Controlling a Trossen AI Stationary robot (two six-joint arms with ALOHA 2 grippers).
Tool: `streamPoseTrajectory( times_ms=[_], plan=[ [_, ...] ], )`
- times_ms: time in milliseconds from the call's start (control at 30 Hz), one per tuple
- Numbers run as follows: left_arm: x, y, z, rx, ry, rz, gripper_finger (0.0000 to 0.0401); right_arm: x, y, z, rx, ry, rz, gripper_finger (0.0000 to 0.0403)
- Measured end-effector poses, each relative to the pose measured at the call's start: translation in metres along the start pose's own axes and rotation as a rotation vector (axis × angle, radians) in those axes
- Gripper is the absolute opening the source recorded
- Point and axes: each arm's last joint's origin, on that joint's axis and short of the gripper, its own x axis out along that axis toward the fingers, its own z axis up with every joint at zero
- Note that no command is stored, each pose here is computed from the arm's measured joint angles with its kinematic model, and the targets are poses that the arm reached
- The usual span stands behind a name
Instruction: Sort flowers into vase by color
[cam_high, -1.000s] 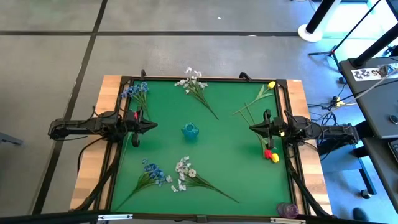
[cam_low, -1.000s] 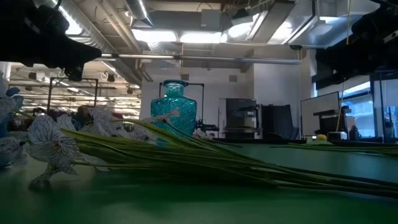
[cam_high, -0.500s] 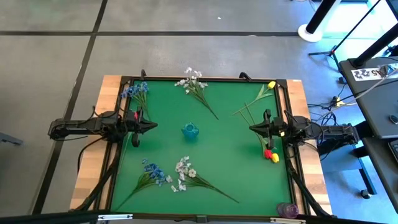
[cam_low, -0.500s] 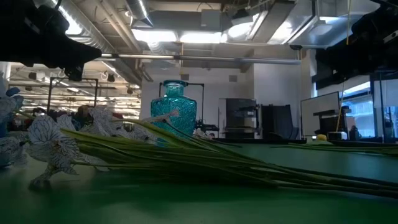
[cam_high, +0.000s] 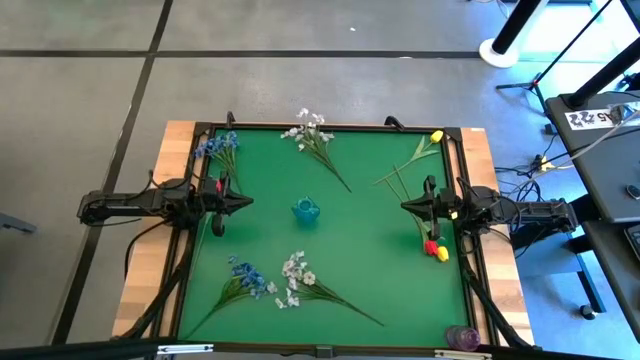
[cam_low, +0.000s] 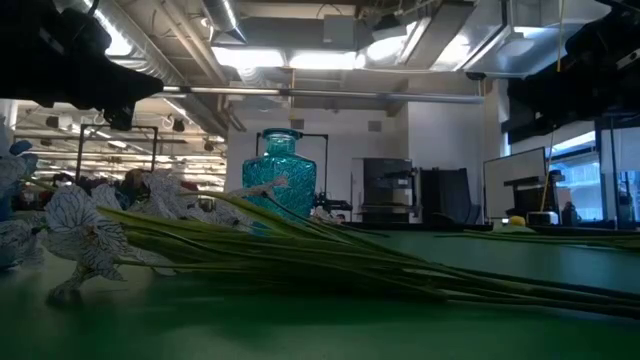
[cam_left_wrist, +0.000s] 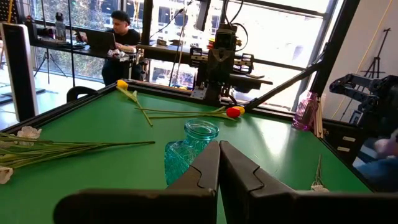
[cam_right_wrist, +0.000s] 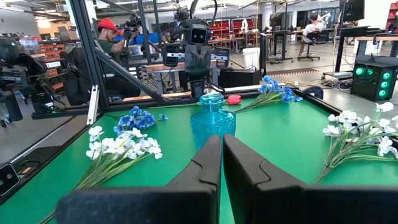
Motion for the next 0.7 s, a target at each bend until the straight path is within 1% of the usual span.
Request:
streamPoseTrajectory(
  times_ms=[467,600,700],
  plan=[
    [0.0000,0.0000,0.0000,0.000,0.000,0.000,0.0001,0.0000,0.0000,0.0001,0.001,-0.001,0.000,0.0018],
    [0.0000,0.0000,0.0000,0.000,0.000,0.000,0.0001,0.0000,0.0001,0.0003,0.082,-0.002,0.003,0.0018],
    [0.0000,0.0000,0.0000,0.000,0.000,0.000,0.0001,0.0003,-0.0004,0.0034,0.089,-0.035,-0.018,0.0018]
  ],
)
